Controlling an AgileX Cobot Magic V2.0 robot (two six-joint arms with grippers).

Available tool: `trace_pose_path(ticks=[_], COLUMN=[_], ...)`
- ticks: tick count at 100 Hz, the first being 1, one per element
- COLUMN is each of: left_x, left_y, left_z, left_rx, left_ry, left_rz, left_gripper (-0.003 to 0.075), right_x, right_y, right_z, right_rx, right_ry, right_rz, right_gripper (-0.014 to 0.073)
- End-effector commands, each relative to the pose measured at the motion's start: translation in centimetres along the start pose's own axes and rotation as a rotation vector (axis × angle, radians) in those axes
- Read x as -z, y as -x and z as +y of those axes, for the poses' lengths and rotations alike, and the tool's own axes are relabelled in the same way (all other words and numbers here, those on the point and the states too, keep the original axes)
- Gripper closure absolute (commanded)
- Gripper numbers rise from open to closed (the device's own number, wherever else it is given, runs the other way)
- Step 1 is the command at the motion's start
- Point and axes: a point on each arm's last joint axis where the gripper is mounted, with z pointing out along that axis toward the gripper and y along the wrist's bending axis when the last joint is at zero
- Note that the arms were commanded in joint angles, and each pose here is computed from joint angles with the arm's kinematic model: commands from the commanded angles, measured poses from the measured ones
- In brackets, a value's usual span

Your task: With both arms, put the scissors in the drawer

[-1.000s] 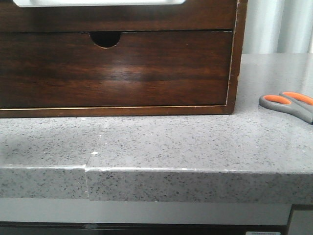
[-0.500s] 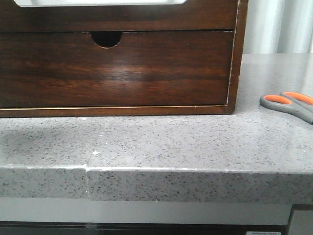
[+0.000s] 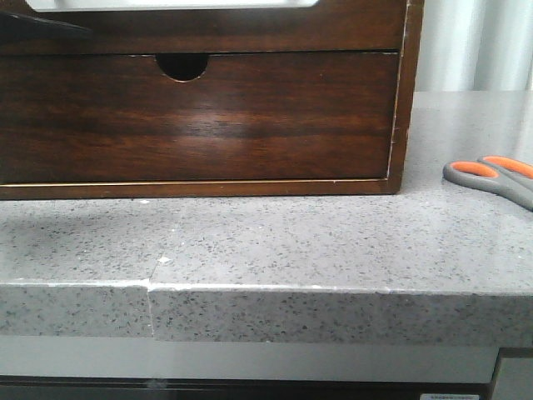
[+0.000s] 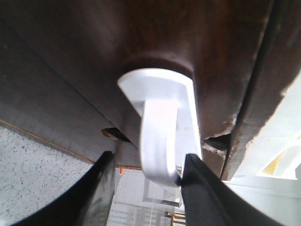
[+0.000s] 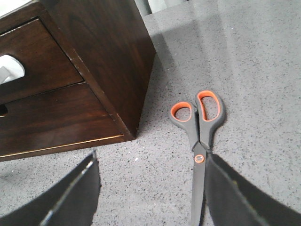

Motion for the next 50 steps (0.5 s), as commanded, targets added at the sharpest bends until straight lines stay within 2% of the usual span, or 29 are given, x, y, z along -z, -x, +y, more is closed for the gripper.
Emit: trace_pose_path(ticks=[1,12,50], left_x=[0.10,0.10,0.10], left_y=[0.11,0.29,0.32], left_z=[-1.50,-1.41,-1.40], left_rx=[0.038,0.039,0.052], left_ry=[-0.065,-0.056,-0.054], left_rz=[-0.010,-0.029,-0.033], left_gripper=[0.0425,0.0425,0.0424], right_x=[0.20,0.18,0.15], right_y=[1.62,1.56,1.49], right_z=[0.40,0.37,0.35], right_rx=[-0.012,-0.013,-0.014], right_ry=[0.004,0.003,0.003], right_rz=[-0.082,-0.080,-0.077], right_gripper=[0.0180,0.0204,0.0204])
